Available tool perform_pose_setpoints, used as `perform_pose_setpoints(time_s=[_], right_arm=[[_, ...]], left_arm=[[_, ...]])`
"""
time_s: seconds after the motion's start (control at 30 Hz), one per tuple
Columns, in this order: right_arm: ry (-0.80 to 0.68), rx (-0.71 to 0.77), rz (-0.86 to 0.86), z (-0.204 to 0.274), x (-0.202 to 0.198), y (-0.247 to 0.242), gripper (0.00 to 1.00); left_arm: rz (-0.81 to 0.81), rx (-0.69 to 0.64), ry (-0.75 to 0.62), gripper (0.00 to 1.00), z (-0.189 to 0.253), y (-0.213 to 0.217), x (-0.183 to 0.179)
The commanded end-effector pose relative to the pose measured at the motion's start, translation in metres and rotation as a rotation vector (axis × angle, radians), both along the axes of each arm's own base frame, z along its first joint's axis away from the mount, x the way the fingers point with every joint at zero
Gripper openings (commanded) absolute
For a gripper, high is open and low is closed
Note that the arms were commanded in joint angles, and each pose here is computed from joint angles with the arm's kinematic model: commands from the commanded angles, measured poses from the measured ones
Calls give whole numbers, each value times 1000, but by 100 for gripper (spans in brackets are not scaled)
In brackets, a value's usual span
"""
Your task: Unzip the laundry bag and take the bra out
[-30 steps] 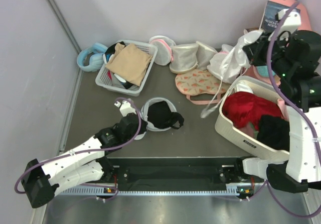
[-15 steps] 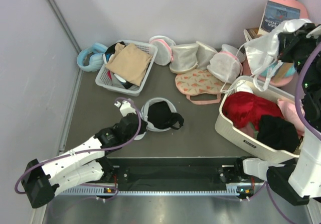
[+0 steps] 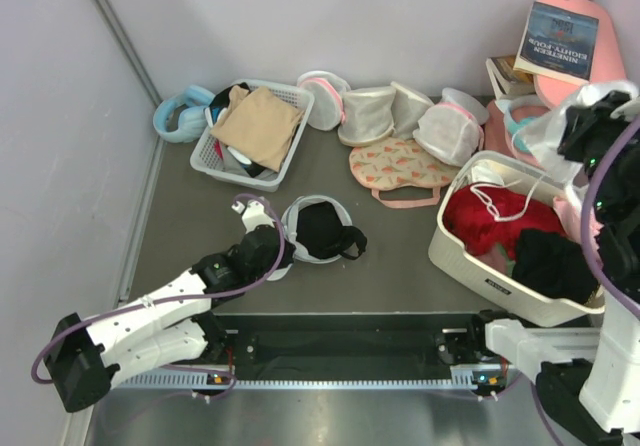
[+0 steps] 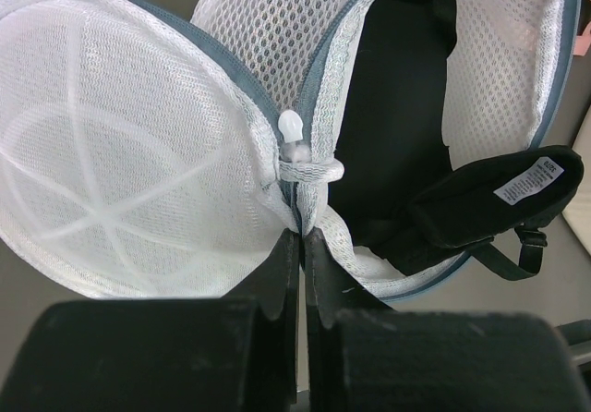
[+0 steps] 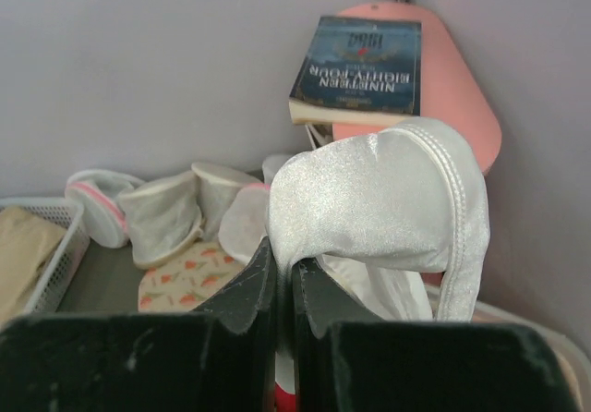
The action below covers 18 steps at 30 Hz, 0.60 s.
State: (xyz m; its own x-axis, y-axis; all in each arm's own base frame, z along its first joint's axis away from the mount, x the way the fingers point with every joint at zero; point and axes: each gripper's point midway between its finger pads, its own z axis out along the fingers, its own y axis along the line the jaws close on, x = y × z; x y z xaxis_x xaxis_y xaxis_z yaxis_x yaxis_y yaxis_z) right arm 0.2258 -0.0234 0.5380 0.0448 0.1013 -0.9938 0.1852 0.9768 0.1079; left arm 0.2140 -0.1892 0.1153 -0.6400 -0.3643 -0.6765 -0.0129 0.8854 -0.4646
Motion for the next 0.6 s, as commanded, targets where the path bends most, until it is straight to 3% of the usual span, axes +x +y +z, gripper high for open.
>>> perform_pose_setpoints(time_s=[0.0, 0.1, 0.17, 0.2, 0.3, 0.4, 0.57], right_arm=[[102, 74, -57, -62, 8, -6, 0], [165, 125, -104, -109, 5, -10, 0], [214, 138, -160, -139, 0, -18, 10], [222, 137, -166, -144, -1, -18, 39], [258, 127, -167, -150, -2, -18, 82], [246, 106, -166, -135, 1, -20, 94], [179, 102, -138, -104, 6, -16, 96]], left_arm=[[-11, -33, -41, 0, 16, -7, 7], [-11, -33, -41, 0, 15, -6, 6], [-12, -34, -38, 0, 15, -7, 6], [-15, -39, -40, 0, 16, -7, 6], [-18, -37, -38, 0, 16, -8, 6], [-13, -41, -39, 0, 17, -7, 6], [-4, -48, -38, 0, 17, -7, 6]])
